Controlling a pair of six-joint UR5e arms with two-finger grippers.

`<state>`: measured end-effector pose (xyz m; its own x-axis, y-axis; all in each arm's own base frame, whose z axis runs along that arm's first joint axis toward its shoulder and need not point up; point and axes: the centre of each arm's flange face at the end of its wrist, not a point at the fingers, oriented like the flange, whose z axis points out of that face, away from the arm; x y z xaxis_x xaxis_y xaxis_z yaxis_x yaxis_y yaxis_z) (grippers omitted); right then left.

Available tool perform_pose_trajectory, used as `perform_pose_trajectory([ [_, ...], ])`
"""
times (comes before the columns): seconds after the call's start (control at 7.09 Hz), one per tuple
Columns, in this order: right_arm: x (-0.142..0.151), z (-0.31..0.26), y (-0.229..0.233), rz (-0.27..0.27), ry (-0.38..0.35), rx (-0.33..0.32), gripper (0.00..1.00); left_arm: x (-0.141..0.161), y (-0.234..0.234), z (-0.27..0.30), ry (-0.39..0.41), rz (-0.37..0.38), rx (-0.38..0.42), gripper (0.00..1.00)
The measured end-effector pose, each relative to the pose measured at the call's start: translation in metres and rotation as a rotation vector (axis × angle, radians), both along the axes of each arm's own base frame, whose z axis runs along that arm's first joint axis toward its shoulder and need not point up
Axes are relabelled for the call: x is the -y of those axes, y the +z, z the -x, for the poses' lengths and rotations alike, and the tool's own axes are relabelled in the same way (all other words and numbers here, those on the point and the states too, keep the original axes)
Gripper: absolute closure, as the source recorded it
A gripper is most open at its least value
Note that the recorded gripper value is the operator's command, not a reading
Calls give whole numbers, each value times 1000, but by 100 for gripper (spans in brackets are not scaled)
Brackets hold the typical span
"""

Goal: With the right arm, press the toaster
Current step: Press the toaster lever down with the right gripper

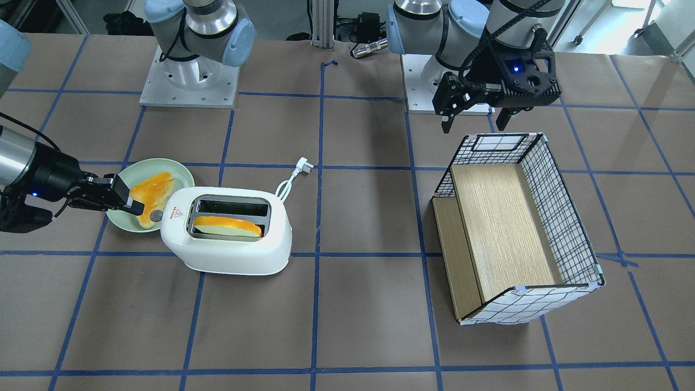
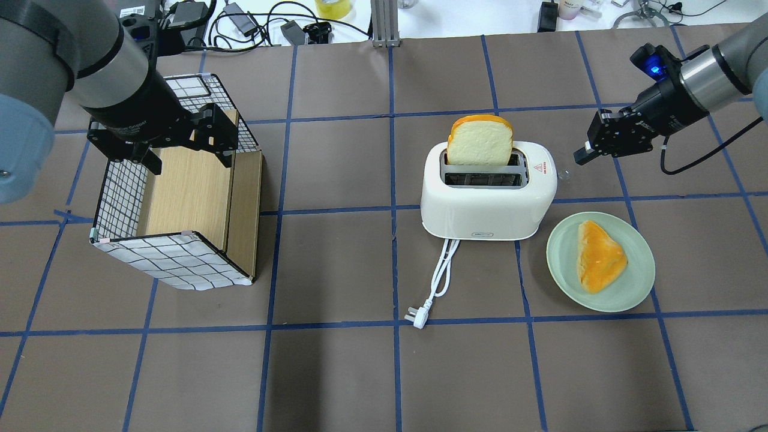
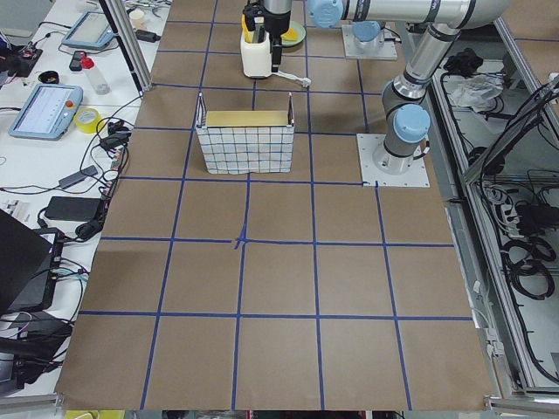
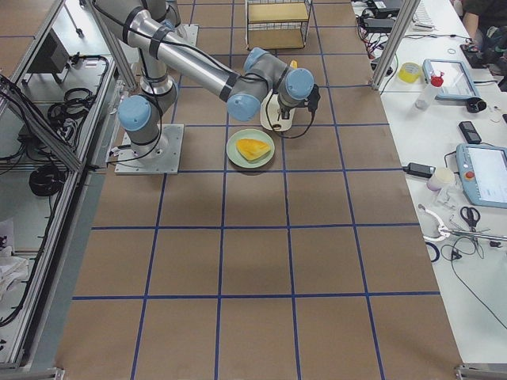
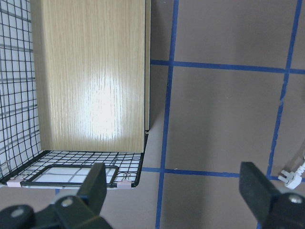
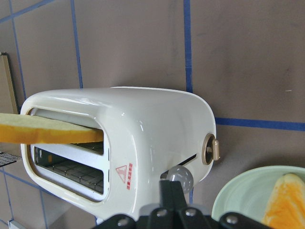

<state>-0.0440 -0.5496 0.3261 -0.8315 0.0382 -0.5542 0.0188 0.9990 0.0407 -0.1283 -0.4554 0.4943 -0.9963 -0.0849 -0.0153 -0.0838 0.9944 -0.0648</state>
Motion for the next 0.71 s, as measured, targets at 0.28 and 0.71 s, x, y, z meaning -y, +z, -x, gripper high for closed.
perform_pose_trajectory([
  [0.28, 7, 1, -14, 4, -6, 19, 100, 0, 0, 0, 0, 0, 0, 0],
  [0.71, 6, -4, -27, -1, -19, 79, 100, 0, 0, 0, 0, 0, 0, 0],
])
